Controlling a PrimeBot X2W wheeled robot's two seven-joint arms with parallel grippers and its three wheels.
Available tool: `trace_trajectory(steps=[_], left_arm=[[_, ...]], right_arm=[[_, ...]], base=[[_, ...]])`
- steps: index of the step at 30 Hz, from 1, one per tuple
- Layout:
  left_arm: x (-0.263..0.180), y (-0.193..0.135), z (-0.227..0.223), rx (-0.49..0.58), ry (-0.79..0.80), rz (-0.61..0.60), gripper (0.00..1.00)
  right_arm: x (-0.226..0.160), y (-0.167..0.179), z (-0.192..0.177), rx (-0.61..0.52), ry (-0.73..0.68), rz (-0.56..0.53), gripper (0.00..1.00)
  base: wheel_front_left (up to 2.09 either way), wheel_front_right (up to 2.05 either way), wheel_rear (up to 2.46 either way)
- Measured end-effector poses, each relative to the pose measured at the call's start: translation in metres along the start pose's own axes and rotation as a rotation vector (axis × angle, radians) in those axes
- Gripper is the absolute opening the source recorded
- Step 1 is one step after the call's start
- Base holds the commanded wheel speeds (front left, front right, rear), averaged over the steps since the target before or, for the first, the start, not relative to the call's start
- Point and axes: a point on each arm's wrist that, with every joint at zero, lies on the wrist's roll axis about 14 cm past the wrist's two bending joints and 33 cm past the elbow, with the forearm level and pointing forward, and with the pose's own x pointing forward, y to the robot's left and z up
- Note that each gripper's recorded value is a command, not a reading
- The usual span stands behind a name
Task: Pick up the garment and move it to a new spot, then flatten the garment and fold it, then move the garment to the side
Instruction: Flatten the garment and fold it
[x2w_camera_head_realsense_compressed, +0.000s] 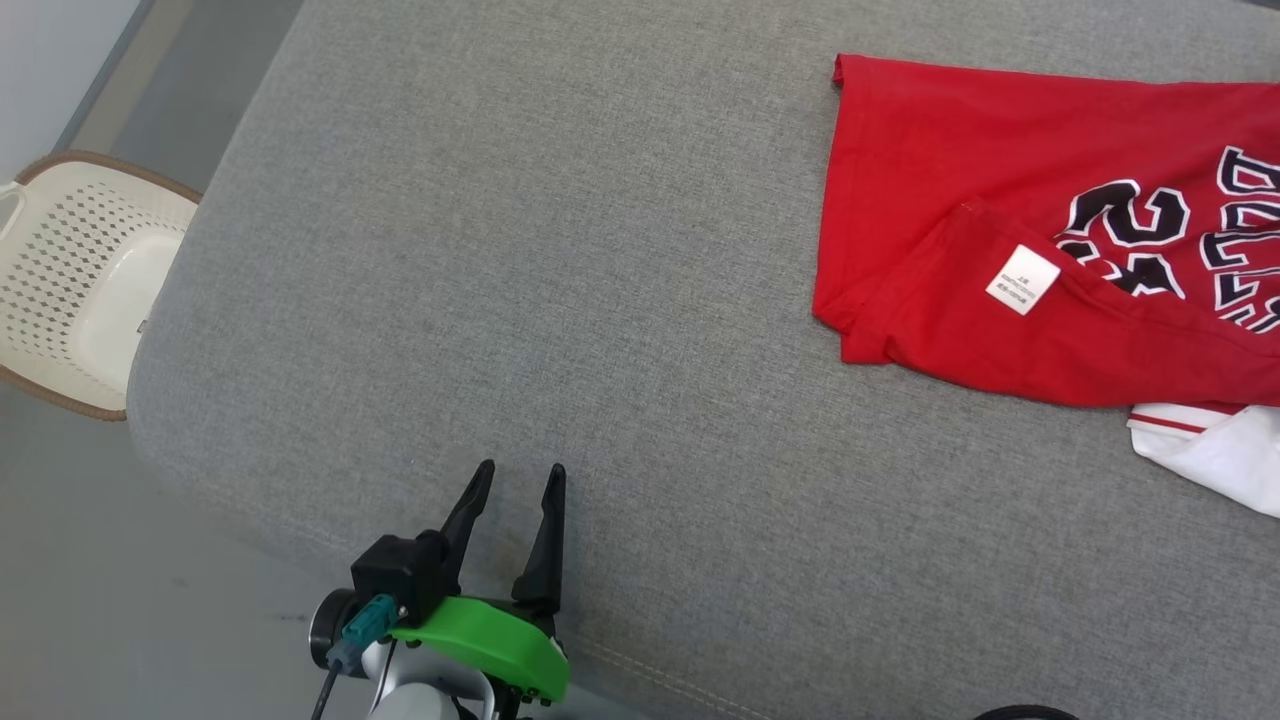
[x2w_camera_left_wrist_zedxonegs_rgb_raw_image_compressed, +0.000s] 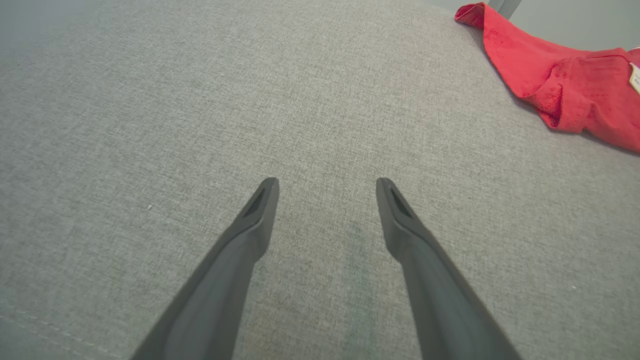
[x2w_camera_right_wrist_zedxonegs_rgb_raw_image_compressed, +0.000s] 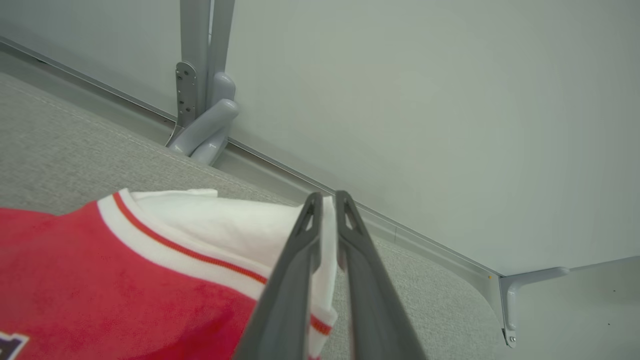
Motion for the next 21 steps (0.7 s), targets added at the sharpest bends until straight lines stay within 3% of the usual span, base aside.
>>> trace_trajectory(steps=[1, 3, 7, 13, 17, 21], left_arm=[[0.000, 0.001, -0.001, 0.005, 0.004, 0.001, 1.00], [0.000, 0.002, -0.003, 0.010, 0.009, 0.002, 1.00], [0.003, 0.000, 0.004, 0.025, -0.015, -0.009, 1.00], [0.006, -0.007, 0.017, 0.048, -0.058, -0.044, 1.00], [0.004, -0.012, 0.016, 0.054, -0.065, -0.068, 1.00], [0.005, -0.022, 0.017, 0.061, -0.070, -0.108, 1.00]], right_arm=[[0.000, 0.001, -0.002, 0.021, -0.003, -0.002, 1.00], [-0.002, 0.004, -0.008, 0.055, -0.008, -0.003, 1.00], [-0.013, 0.071, 0.002, 0.094, -0.124, 0.115, 1.00], [-0.048, 0.119, -0.002, 0.174, -0.167, 0.190, 1.00], [-0.078, 0.132, 0.004, 0.260, -0.218, 0.208, 1.00], [-0.111, 0.135, -0.012, 0.318, -0.229, 0.198, 1.00]], base=[[0.00, 0.00, 0.00], [0.00, 0.00, 0.00], [0.00, 0.00, 0.00], [0.00, 0.00, 0.00], [0.00, 0.00, 0.00], [0.00, 0.00, 0.00]])
